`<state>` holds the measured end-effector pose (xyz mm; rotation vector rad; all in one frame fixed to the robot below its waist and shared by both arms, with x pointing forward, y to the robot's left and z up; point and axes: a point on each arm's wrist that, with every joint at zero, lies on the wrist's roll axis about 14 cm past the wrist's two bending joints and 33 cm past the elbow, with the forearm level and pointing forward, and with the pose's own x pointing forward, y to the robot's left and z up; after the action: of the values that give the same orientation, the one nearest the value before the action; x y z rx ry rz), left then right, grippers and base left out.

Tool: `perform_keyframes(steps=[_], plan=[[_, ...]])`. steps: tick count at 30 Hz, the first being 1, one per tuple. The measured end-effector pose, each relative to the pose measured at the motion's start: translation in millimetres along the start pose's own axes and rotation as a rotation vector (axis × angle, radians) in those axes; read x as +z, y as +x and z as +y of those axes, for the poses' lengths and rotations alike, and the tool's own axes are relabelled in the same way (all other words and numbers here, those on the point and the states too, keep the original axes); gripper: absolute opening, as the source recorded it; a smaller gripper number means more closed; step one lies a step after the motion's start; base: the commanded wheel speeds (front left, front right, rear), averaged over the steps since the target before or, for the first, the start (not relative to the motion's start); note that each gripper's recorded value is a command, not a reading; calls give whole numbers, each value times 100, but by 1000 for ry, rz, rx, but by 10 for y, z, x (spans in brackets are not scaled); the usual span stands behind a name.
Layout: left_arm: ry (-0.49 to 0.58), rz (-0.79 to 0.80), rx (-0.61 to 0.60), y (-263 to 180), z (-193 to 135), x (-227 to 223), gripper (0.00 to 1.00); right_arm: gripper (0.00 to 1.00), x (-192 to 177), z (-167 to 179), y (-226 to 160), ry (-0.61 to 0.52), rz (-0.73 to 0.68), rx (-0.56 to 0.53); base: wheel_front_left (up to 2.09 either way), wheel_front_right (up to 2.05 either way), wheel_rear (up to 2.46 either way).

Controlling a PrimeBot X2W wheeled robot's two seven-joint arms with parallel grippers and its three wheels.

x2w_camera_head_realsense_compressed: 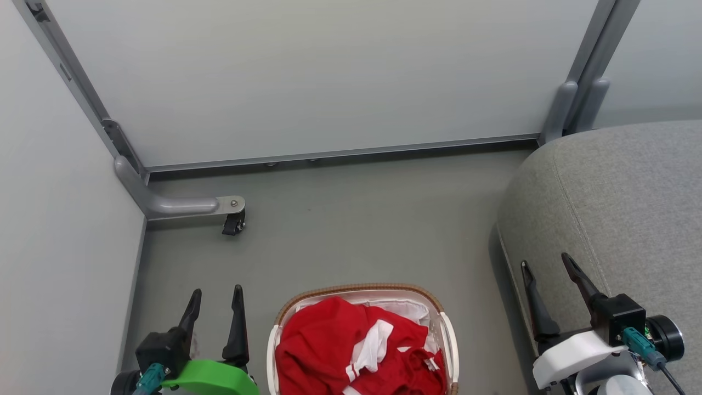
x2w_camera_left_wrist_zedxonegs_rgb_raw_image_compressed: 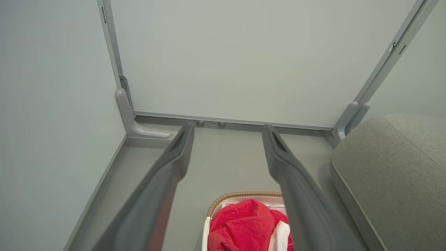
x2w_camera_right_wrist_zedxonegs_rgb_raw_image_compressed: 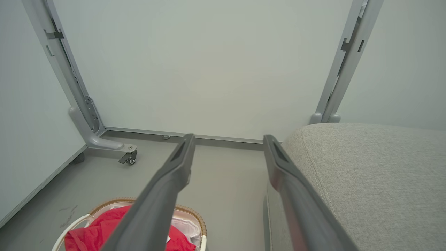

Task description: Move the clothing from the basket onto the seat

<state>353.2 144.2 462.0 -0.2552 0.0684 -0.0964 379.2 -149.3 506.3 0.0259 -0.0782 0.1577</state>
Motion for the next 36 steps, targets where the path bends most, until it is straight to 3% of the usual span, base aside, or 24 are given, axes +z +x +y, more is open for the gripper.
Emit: perform_keyframes(steps=[11, 21, 28, 36], plan=[[2, 28, -21, 24, -60, -87, 100, 100, -35, -8, 15, 3, 9, -2, 0, 0, 0], [54, 121, -191, 314, -483, -371, 100, 100, -86, -98, 254, 3, 9, -18, 0, 0, 0], [123, 247, -360, 563, -847, -807, 100, 100, -200, -214, 521, 0, 18, -37, 0, 0, 0], [220, 482, -522, 555, -1034, -1626, 100, 100, -463, -353, 738, 5, 57, -61, 0, 0, 0]])
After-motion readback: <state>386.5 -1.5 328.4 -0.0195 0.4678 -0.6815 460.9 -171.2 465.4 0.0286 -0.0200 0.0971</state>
